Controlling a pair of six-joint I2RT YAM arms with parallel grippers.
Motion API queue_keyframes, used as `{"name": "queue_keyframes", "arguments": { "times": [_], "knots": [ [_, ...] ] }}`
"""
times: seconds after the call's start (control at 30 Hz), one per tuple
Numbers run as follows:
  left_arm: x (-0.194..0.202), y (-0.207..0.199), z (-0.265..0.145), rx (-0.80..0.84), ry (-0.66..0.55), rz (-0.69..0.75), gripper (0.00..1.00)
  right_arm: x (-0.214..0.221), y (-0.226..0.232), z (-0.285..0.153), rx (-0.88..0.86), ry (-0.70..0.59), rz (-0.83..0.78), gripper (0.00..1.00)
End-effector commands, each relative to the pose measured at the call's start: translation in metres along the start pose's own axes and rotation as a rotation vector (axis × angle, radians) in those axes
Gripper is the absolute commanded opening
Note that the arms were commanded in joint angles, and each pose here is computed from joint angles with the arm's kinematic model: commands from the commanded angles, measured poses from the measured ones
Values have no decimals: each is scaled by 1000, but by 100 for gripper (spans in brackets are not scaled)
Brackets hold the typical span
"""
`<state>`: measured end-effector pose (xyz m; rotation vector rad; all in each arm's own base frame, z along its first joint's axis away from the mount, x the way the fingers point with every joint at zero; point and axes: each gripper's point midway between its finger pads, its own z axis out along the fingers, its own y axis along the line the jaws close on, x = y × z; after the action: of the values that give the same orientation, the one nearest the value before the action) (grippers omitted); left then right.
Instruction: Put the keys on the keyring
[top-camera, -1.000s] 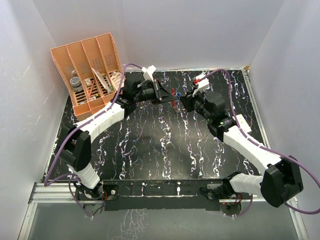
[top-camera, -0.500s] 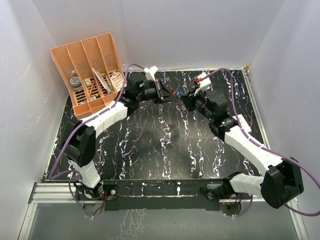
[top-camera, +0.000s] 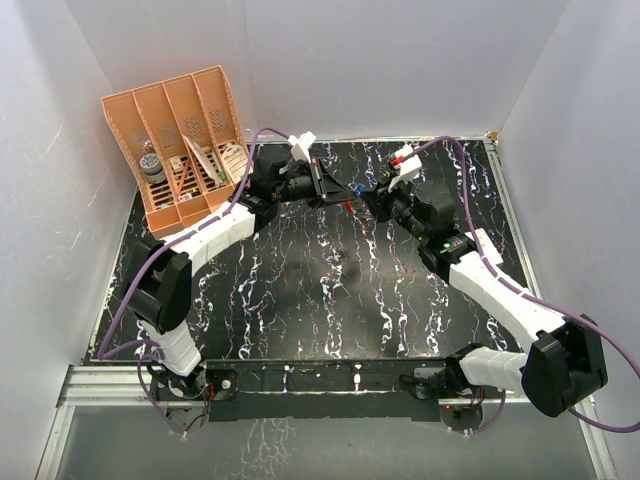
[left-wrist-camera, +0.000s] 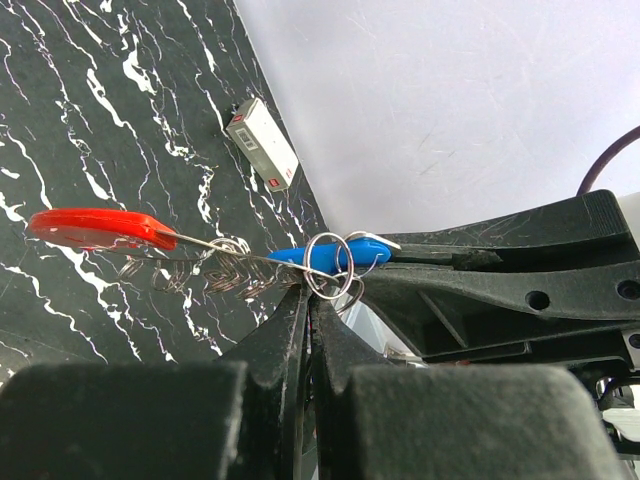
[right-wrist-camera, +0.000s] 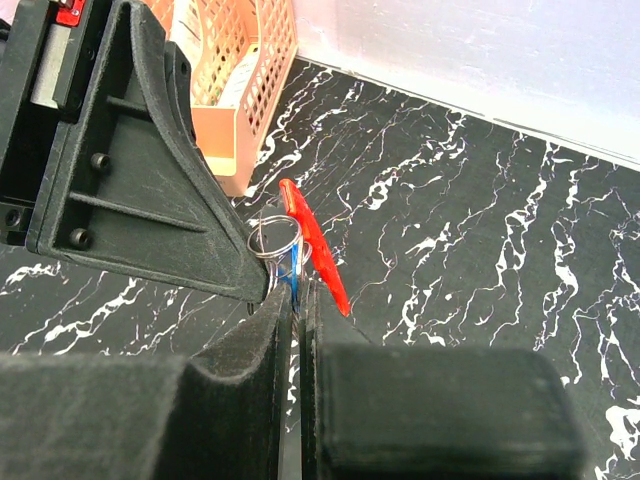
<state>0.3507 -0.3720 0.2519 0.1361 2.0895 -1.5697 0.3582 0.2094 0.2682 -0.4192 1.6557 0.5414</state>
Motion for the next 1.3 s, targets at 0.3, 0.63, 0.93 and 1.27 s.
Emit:
{"name": "queue_keyframes", "arguments": {
  "times": [0.3,0.63,0.93,1.27],
  "knots": [
    [-10,-69,-21,193,31,163,0,-30,24,-9,-127,-28,-99,0],
    [14,-72,-24,358,172,262,0,-33,26,-12,-134,-19,-96,0],
    [32,-55,-20,423,259,249,0,-37,24,-10,-117,-22,-88,0],
    [36,-47,-17,431,276,245,0,-37,26,-5,-129,-16,-81,0]
  ]
}}
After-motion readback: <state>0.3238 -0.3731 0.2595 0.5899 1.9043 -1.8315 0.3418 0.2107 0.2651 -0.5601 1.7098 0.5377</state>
